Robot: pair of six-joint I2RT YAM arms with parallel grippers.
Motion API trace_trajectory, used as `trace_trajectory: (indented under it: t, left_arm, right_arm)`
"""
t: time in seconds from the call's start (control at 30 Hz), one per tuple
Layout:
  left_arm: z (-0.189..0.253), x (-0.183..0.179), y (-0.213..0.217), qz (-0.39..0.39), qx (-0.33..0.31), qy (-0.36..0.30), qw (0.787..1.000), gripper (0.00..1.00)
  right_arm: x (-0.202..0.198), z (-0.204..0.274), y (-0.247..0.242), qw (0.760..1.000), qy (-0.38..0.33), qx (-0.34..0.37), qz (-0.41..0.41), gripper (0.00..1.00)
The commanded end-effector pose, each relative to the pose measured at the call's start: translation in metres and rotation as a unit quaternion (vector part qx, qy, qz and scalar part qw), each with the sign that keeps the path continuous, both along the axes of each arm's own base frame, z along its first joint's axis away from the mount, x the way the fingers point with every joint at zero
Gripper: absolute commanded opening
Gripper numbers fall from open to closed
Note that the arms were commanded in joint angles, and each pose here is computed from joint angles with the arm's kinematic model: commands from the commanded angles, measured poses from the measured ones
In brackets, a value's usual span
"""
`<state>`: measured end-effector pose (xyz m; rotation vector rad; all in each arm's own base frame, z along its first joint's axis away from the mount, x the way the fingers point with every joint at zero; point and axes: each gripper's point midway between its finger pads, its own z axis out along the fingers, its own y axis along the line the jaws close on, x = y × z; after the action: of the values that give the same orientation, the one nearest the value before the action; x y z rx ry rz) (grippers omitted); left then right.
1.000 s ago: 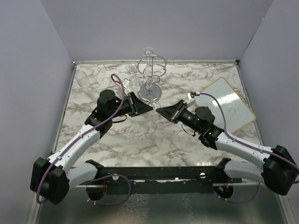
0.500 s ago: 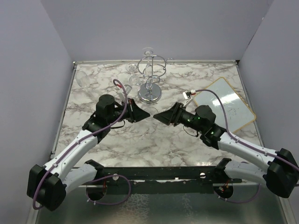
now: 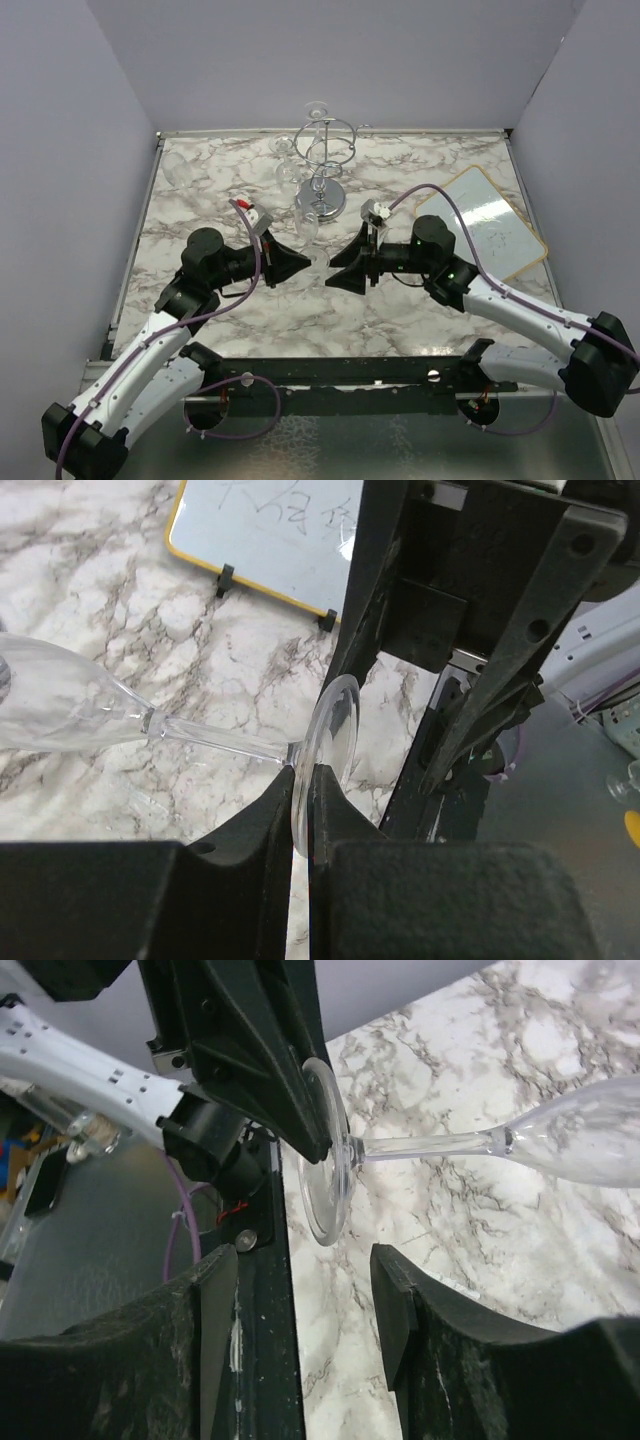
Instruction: Take the wine glass off the wine glass rack
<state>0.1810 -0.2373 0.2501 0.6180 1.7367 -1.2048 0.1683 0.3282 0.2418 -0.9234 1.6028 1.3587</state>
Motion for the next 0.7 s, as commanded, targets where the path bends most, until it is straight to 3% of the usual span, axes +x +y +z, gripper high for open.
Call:
trace_trajectory:
  t: [0.0, 0.23, 0.3, 0.67]
  left_arm:
    - [0.018, -0.014, 0.002, -0.034, -0.006, -0.090, 0.995, 0.00]
    - [0.020, -0.016, 0.005, -0.029, -0.007, -0.109, 0.994, 0.00]
    - [0.021, -0.017, 0.005, -0.030, -0.007, -0.112, 0.993, 0.00]
    - [0.019, -0.020, 0.012, -0.022, 0.007, -0.131, 0.991, 0.00]
  right_arm:
    - [-0.019, 0.014, 0.004, 0.993, -0.077, 0.031, 0.079, 0.54]
    - [-0.015, 0.028, 0.018, 0.990, -0.070, 0.077, 0.094, 0.45]
    - [-0.011, 0.032, 0.024, 0.989, -0.062, 0.090, 0.096, 0.33]
    - [0.002, 0.043, 0.032, 0.986, -0.082, 0.126, 0.075, 0.03]
